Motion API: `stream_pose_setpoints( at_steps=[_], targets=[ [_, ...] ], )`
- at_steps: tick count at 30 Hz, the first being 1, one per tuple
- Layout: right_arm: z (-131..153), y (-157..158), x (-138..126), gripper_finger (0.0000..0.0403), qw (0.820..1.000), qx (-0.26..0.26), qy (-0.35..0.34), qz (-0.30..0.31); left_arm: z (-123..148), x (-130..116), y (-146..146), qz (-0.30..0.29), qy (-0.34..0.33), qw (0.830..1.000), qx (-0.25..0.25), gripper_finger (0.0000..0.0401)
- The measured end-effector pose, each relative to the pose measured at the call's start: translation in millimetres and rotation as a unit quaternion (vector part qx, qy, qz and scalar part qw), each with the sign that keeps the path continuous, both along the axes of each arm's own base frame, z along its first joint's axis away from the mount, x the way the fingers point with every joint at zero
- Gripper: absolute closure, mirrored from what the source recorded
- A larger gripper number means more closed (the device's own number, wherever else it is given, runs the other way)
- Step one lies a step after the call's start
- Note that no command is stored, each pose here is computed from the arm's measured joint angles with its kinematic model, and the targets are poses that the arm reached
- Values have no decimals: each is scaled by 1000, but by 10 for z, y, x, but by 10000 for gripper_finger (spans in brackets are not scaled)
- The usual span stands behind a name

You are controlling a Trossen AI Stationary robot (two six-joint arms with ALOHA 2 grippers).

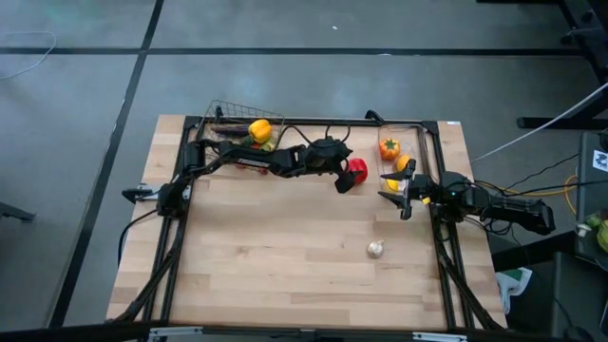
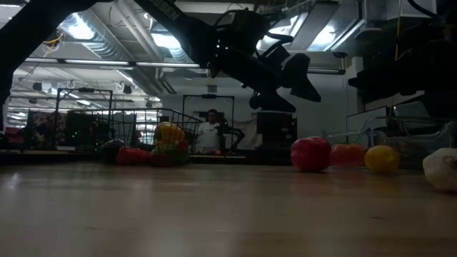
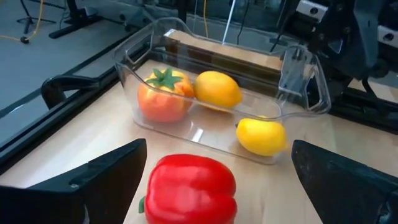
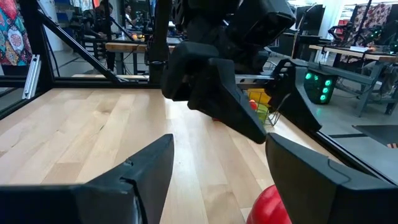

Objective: Sort produce into baskets
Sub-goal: Put the red bell pepper into the silver wire basket

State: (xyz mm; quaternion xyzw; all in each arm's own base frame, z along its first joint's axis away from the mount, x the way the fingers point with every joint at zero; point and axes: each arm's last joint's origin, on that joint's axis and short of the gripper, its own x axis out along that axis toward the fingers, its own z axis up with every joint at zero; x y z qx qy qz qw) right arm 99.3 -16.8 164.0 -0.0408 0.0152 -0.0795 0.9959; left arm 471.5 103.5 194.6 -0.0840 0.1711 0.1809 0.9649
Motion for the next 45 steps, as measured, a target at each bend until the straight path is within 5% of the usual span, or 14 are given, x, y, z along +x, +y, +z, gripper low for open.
stream_pose_setpoints(
  at_steps=[14,19,25,33,45],
  targets=[
    [59,1,0,150,999,11,-32,2,-20,-4,-18,3,7,1000,-12,3],
    [266,-35,-39,150,984,68,-152,-61,-20,-4,-19,3,7,1000,-14,3],
    [465,-66,-61,150,980,45,-153,-123,-20,-4,-19,4,6,1000,-14,3],
    [722,-130,118,150,980,51,-12,-191,-18,-4,-19,4,6,1000,-15,3],
    [1152,-265,598,150,943,40,163,-288,49,-106,-46,1,63,998,-20,3]
  ],
)
